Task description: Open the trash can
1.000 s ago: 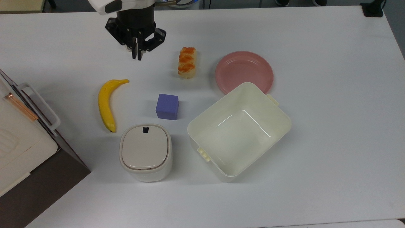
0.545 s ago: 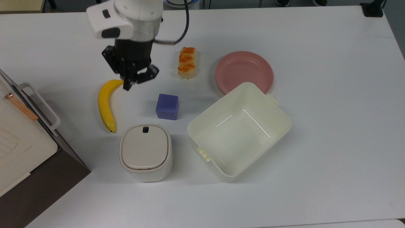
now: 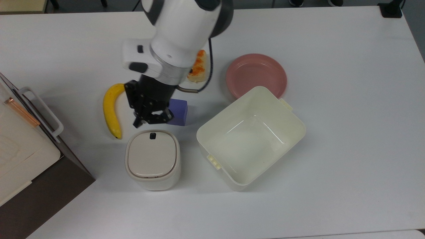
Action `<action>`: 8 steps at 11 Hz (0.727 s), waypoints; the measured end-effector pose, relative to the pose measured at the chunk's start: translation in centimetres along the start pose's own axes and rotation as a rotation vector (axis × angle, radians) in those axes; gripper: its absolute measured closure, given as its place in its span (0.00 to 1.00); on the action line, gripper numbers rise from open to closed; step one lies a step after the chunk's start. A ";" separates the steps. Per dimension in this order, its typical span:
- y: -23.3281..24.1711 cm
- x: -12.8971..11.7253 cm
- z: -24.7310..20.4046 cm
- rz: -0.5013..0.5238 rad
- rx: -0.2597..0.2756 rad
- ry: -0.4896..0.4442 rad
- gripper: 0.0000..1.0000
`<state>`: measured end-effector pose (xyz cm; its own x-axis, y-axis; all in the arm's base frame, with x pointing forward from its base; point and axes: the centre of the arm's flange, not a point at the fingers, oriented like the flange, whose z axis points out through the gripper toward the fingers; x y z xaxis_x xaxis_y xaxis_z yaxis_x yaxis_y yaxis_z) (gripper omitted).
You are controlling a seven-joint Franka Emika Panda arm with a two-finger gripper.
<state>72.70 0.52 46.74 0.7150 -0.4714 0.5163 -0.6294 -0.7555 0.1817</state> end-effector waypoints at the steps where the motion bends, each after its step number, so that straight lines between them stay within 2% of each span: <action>1: -1.0 -0.7 0.1 0.004 -0.003 0.008 0.99; 4: -2.8 -2.1 1.2 -0.005 -0.037 0.045 0.99; 8: -3.7 -2.9 1.8 -0.024 -0.047 0.052 0.99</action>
<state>73.47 3.85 43.04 0.7142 -0.4281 0.5539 -0.6265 -0.7437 0.2331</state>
